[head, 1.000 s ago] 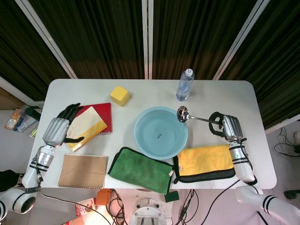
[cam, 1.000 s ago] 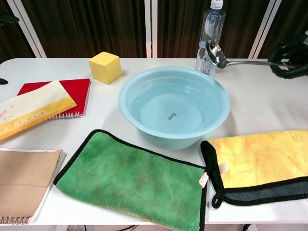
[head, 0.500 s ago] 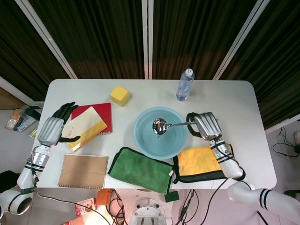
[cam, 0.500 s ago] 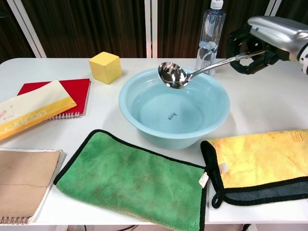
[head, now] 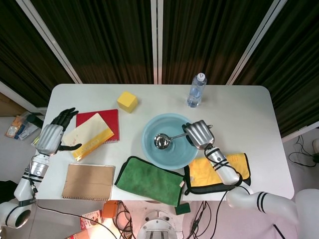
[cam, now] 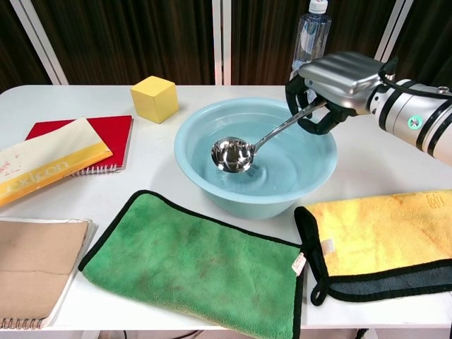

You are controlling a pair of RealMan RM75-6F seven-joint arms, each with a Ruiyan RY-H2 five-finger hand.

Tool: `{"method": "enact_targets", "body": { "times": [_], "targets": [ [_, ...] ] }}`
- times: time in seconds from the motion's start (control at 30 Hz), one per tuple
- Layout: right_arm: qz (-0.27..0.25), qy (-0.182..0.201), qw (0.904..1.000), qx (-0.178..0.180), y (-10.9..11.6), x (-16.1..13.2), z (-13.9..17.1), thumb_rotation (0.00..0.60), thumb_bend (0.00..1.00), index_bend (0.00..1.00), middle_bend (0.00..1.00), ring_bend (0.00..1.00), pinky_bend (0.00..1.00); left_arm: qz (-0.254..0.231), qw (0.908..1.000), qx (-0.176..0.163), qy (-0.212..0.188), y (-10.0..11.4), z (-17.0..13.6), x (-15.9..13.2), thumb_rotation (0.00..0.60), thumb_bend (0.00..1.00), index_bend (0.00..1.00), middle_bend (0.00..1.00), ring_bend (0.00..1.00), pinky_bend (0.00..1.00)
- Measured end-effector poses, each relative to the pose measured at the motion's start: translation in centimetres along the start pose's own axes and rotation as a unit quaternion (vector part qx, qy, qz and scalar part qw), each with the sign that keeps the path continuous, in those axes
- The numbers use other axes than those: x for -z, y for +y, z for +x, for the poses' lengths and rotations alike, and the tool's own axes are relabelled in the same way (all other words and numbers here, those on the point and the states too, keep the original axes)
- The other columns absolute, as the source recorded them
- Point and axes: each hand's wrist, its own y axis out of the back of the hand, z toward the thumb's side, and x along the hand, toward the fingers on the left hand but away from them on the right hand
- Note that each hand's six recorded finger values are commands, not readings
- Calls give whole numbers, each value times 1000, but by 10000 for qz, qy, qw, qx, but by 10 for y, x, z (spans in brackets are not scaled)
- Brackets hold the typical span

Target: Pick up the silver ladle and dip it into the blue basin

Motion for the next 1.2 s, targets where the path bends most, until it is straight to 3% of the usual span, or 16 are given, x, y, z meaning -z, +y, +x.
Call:
{"method": "enact_targets", "body": {
  "times": [0.2,0.4,0.7,0.97,1.2],
  "targets": [
    [364,244,9990,4,-7,-15,-3,600,706,921,537,819,910,-32,10000,-7,23,1,0,4,600,43,85,30,19,175],
    [304,292,9991,-11,-11,-21,-3,600,706,920,537,819,910,-42,10000,-34,30,3,-1,7,600,43,85,30,19,175],
    [-358,-46,9992,-181,-6,-9,-5,600,706,923,543,820,909,-29,10000,-31,32,4,-2,7,600,43,85,30,19,175],
    [-942,-363,9924,-707,0,8,-1,600,706,927,541,829,910,-24,10000,53,-6,-2,1,2,600,43,85,30,19,174],
    [-1098,-506,9877,-994,14,20,3,600,707,932,542,836,910,-15,10000,76,-13,-3,2,-2,600,43,85,30,19,175]
  ]
}}
